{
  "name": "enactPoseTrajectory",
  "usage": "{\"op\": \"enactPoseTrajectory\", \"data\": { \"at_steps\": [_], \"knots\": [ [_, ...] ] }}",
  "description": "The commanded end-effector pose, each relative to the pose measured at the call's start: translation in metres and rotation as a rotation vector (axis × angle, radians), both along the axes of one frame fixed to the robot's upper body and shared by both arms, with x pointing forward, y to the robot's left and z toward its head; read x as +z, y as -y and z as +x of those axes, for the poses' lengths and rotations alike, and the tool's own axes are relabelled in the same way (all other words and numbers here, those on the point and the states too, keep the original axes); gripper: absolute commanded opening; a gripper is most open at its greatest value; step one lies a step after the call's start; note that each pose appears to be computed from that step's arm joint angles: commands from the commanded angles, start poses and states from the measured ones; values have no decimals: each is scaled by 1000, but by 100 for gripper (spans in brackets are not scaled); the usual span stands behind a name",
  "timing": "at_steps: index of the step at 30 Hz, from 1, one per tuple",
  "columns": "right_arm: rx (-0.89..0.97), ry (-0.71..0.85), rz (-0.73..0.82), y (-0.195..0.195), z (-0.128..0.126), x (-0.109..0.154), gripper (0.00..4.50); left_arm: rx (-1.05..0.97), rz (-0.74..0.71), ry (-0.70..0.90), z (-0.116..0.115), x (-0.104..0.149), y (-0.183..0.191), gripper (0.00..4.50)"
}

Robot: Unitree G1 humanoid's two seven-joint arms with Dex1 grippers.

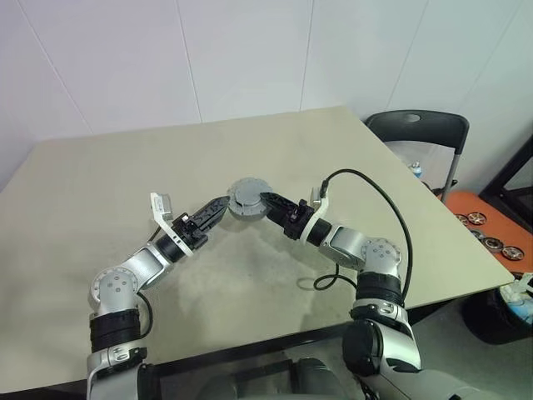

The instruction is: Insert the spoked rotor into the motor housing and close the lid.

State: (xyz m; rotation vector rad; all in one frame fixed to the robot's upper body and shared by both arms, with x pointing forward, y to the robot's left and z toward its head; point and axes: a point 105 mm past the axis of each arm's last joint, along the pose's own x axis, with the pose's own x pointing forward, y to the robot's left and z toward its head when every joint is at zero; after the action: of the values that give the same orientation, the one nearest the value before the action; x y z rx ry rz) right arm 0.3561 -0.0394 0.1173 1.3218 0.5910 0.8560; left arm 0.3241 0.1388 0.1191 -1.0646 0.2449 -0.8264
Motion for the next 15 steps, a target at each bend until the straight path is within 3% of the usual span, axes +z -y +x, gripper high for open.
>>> {"op": "enactPoseTrajectory", "data": {
  "at_steps": [1, 15],
  "knots": [
    [38, 92, 93, -10, 0, 33, 207, 6, -48, -29, 0, -2, -4, 353],
    [49, 83, 84, -11, -2, 33, 207, 12, -81, -21, 10, 0, 7, 353]
  ]
}}
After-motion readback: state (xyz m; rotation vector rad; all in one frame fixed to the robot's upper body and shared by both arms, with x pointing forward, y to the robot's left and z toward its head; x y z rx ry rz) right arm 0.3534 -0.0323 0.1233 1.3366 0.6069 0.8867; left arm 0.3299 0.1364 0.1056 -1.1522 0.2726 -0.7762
